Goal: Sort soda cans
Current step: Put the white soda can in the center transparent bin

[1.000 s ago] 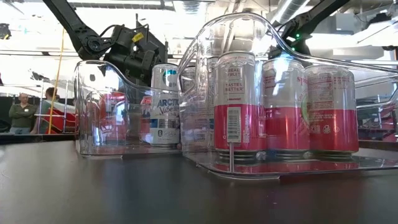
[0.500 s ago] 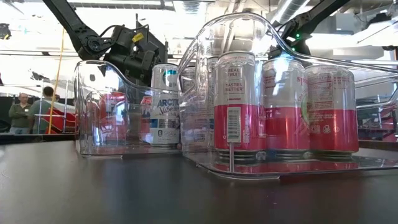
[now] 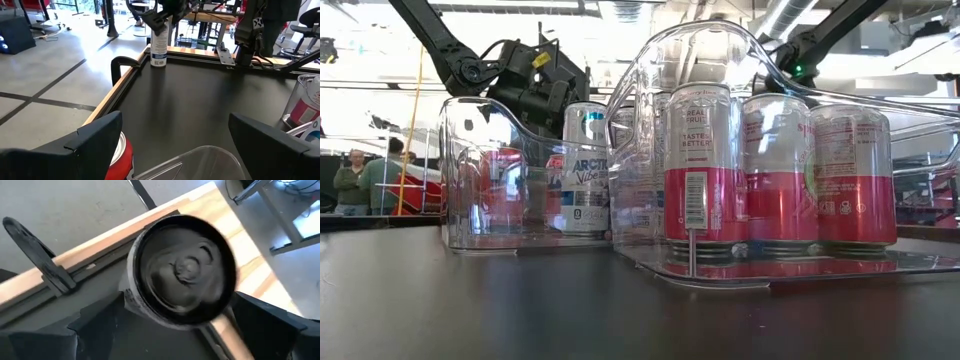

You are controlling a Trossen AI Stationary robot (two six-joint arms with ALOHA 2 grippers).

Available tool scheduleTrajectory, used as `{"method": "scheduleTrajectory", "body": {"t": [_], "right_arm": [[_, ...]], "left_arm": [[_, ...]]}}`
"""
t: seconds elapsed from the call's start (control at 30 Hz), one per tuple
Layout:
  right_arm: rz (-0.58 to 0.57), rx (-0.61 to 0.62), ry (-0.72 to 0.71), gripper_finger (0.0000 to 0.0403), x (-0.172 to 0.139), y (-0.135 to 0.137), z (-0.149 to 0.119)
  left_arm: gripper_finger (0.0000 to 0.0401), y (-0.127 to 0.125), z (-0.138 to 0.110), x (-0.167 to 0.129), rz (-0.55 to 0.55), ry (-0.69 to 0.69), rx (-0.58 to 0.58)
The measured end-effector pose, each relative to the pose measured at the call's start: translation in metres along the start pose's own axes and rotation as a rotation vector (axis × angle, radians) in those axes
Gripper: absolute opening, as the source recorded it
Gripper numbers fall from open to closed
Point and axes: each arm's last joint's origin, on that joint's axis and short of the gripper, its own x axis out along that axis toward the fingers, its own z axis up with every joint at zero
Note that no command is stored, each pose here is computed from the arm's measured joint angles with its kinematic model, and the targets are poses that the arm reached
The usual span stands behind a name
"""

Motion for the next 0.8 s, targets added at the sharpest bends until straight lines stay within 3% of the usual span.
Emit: {"method": "scheduleTrajectory", "body": {"t": [0.8], "right_arm": [[0.050,0.167,-0.189,0.0382,0.032,0.014,-0.026]], "left_arm": [[0.0359,0.000,-0.001,0.000,-0.001,0.009,-0.011]]}}
